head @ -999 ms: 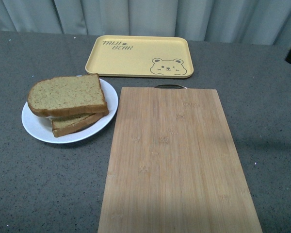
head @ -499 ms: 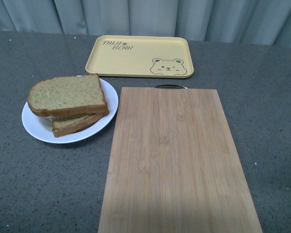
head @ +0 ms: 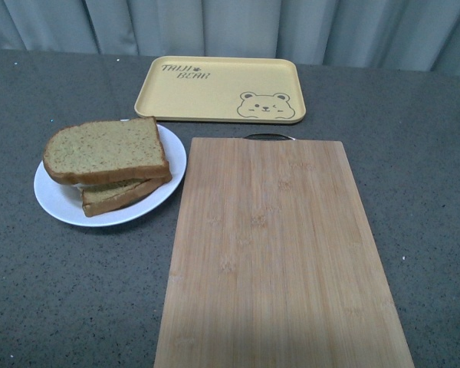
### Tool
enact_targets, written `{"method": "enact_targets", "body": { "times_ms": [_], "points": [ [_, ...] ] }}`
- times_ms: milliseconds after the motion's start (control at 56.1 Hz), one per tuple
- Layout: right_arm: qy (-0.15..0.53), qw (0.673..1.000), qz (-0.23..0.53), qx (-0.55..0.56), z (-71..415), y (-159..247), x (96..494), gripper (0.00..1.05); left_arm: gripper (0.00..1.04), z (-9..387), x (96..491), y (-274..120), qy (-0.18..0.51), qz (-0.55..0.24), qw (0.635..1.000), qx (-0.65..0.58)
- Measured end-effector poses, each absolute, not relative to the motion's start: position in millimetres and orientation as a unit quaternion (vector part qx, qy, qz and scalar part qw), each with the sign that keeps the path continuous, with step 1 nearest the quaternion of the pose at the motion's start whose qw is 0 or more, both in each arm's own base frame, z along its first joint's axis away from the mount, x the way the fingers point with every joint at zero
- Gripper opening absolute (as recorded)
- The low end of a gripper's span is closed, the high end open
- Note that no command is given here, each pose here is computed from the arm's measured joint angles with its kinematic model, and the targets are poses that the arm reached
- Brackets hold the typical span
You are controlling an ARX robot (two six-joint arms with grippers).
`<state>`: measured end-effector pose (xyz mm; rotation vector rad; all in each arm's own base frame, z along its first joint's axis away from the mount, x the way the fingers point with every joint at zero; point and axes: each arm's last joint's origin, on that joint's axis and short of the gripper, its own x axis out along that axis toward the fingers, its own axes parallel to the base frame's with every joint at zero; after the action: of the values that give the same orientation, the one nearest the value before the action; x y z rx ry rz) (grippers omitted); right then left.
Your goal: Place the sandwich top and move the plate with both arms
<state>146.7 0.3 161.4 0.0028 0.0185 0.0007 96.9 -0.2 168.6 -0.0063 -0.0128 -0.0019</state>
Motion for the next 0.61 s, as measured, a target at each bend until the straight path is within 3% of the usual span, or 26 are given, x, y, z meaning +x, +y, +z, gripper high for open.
{"method": "enact_targets", "body": {
  "times_ms": [607],
  "points": [
    [-0.002,1.0,0.001,0.001,168,0,122,0.01,0.98,169,97,0,-0.006,-0.001,1.0,-0.003]
  ]
}}
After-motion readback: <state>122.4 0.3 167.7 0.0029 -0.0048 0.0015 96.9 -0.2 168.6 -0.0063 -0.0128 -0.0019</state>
